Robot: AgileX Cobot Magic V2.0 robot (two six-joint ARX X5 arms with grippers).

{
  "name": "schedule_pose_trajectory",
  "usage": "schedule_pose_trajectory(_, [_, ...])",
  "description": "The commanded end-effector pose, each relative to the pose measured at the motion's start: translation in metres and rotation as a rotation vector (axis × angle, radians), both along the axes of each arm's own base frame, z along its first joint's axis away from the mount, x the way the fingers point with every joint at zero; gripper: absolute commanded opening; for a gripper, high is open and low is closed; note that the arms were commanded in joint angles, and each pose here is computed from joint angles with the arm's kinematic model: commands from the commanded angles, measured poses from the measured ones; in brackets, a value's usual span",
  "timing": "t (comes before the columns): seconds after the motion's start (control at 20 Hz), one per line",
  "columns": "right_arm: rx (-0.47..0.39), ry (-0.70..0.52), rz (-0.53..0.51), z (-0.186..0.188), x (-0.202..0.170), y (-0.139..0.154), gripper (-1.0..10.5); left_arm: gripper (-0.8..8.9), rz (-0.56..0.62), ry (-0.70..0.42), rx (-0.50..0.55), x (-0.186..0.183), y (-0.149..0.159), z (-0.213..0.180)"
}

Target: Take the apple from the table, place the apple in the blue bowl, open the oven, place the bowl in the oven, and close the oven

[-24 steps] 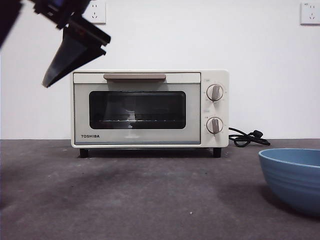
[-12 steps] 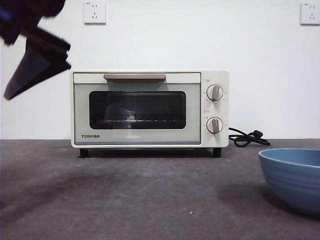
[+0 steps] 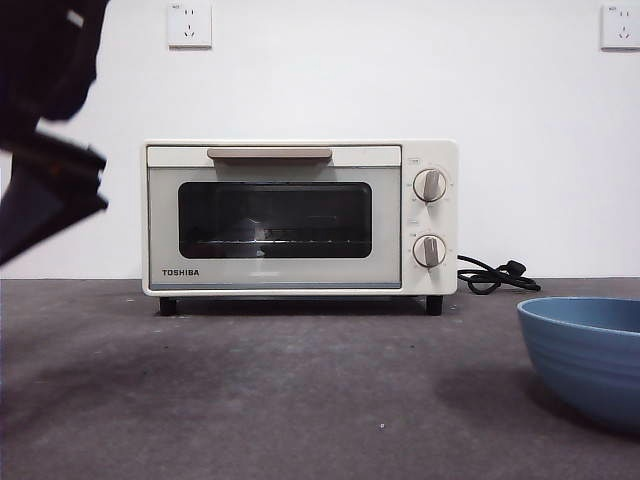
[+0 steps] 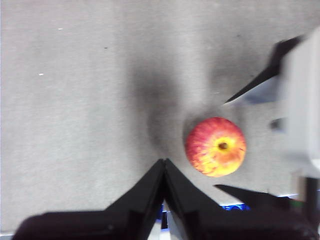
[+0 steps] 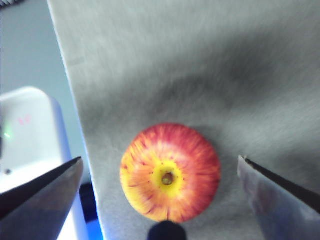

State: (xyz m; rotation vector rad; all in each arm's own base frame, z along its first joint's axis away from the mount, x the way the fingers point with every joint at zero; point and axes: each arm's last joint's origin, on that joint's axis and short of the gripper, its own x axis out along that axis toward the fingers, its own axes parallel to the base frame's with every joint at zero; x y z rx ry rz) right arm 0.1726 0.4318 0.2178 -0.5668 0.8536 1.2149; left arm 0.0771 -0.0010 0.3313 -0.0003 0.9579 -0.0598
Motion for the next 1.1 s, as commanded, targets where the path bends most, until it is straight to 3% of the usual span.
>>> schedule_pose_trajectory(0.05, [-0.052,0.024,0.005,-0.025,0.001,0.006,9.8,-0.05,0.000,-0.006,-0.004,-0.001,0.000,0.001])
schedule_pose_trajectory(0.4, [-0.081,0.048,-0.008,-0.055,0.001,0.014,9.6,-0.05,0.039,-0.006,0.050,-0.001,0.002,0.001])
schedule_pose_trajectory(0.5, [-0.082,0.055,-0.021,-0.057,0.001,0.015,7.1,-0.05,0.038,-0.006,0.049,-0.001,0.002,0.001])
schedule_pose_trajectory(0.7, [-0.049,0.043,-0.048,-0.055,0.001,0.018,0.0,-0.05,0.034,-0.006,0.043,-0.001,0.002,0.001])
schedule_pose_trajectory(0.95, [-0.038,0.049,-0.063,-0.052,0.001,0.018,-0.1,-0.05,0.025,-0.006,0.031,-0.001,0.001,0.001])
schedule_pose_trajectory(1.1, [-0.024,0.040,-0.077,-0.027,0.007,0.007,-0.1,-0.05,-0.067,-0.007,-0.099,-0.001,-0.003,0.001])
